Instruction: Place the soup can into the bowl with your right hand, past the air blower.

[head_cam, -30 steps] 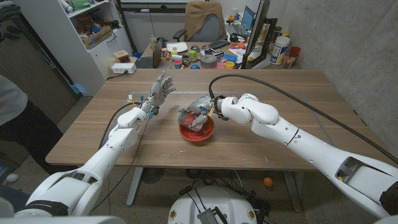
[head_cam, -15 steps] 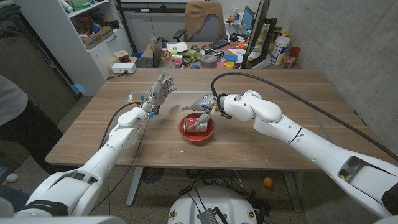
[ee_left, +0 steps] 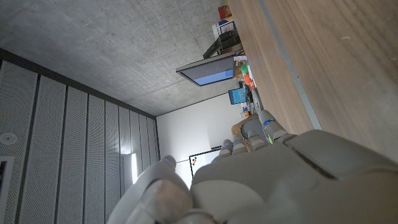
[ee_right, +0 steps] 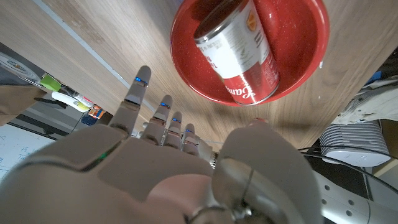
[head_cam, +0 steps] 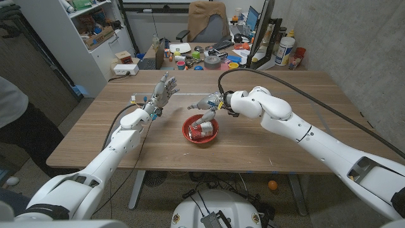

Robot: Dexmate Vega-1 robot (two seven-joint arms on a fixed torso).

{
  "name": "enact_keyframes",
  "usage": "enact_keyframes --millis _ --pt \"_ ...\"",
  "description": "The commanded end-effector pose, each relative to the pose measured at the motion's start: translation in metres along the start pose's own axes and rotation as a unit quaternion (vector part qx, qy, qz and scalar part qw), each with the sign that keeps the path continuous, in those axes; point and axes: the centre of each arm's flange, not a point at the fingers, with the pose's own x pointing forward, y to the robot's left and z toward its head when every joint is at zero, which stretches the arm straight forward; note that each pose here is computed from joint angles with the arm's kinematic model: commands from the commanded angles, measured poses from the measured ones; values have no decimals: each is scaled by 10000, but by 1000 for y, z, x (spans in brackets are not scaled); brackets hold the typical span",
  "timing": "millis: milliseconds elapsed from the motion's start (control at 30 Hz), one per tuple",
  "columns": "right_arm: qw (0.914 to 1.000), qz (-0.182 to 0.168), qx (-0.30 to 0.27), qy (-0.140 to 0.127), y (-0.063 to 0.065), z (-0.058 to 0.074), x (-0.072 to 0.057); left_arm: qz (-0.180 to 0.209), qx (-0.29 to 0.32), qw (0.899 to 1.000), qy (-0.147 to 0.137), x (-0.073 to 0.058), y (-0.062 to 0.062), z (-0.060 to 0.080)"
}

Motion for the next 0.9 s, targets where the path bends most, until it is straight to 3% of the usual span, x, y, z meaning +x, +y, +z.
enact_keyframes --millis 33,900 --pt "9999 -149 65 21 -24 -4 -18 9 4 10000 -5 -1 0 0" --pt "9973 -709 64 203 -66 -24 -31 -2 9 10000 -14 -1 0 2"
